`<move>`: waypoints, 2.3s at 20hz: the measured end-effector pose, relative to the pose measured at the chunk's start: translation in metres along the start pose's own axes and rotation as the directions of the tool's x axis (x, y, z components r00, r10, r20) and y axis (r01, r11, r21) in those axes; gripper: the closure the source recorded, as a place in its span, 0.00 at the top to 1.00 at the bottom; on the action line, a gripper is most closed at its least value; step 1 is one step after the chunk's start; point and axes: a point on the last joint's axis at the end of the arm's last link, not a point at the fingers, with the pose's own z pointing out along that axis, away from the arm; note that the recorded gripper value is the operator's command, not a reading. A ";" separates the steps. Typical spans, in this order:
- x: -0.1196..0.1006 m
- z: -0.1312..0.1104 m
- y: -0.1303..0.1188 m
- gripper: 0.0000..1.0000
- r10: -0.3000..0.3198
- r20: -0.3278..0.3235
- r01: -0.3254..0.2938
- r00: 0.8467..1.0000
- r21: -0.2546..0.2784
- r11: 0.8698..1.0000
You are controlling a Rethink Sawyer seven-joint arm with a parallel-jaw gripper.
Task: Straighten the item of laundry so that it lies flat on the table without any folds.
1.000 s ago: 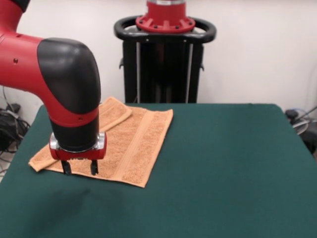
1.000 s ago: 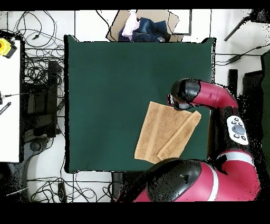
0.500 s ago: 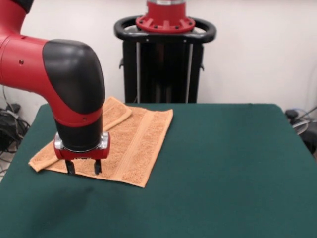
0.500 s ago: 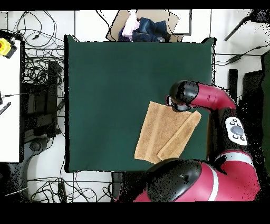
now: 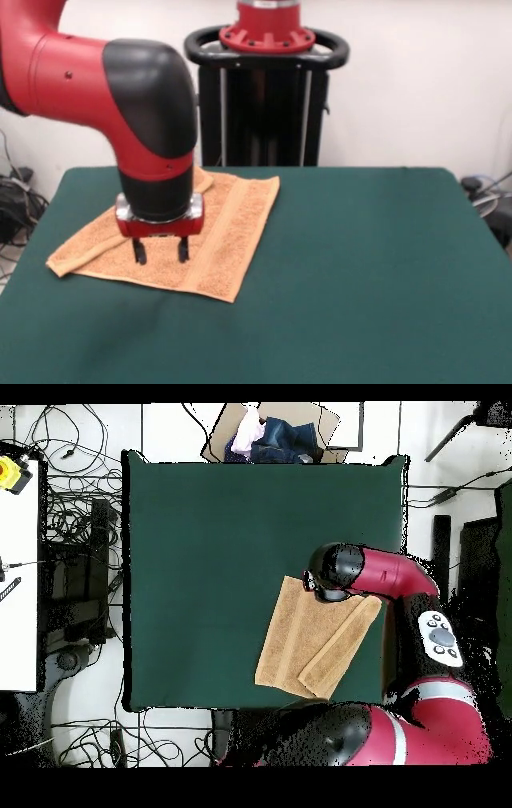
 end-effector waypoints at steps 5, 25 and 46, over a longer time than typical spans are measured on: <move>-0.003 -0.011 0.029 1.00 -0.037 0.002 0.037 0.999 0.002 0.999; -0.034 0.052 0.092 1.00 -0.145 0.144 0.135 0.979 0.079 0.988; -0.032 0.053 0.092 1.00 -0.138 -0.028 0.141 0.990 0.146 0.979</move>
